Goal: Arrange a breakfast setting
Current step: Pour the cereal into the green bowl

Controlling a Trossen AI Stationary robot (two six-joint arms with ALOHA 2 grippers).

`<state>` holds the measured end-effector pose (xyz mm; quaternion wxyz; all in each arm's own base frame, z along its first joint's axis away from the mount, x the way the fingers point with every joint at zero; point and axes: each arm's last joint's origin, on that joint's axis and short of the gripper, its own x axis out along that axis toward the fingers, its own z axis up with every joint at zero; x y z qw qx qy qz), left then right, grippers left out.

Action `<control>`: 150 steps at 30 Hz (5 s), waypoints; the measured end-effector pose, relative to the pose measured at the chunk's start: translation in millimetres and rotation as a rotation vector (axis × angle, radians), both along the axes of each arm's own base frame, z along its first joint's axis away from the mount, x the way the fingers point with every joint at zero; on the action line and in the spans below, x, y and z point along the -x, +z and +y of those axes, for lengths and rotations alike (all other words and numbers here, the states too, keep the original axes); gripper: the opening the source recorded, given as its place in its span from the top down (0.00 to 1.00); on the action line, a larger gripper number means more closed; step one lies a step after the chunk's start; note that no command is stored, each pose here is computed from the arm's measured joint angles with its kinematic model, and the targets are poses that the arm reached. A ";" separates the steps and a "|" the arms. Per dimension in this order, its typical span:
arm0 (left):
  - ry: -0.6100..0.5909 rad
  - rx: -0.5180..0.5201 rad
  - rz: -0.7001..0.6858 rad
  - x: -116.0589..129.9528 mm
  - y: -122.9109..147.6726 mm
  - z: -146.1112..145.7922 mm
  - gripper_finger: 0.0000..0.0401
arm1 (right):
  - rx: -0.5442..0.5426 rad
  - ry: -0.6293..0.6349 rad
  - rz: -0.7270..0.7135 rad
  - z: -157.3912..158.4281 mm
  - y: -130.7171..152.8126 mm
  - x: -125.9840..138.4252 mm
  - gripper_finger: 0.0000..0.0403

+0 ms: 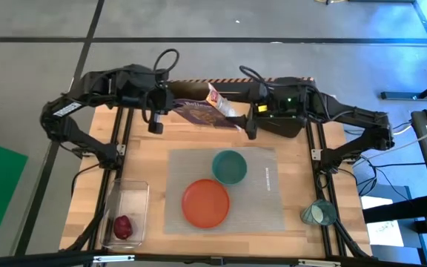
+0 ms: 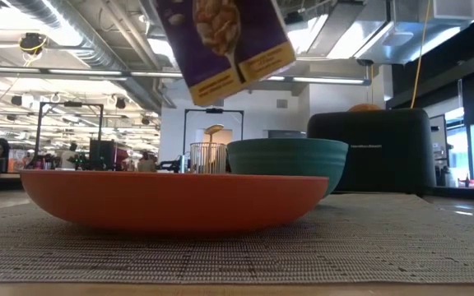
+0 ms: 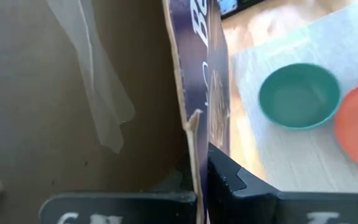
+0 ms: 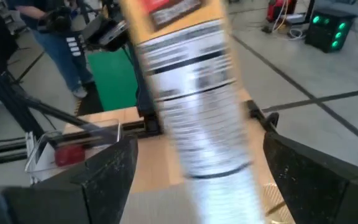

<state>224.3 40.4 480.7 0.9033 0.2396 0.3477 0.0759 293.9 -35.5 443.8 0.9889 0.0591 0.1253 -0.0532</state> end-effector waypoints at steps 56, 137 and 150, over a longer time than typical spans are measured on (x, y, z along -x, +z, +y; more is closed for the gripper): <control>0.477 0.186 -0.339 46.0 26.2 -0.3 0.50 | -0.094 -0.086 0.534 2.5 6.5 38.1 0.98; 0.550 0.247 -0.345 37.1 20.6 1.7 0.50 | -0.801 0.046 1.157 19.0 -75.1 22.8 0.98; 0.556 0.273 -0.351 37.1 20.2 1.4 0.50 | -0.954 0.045 1.138 6.1 -73.8 23.5 0.98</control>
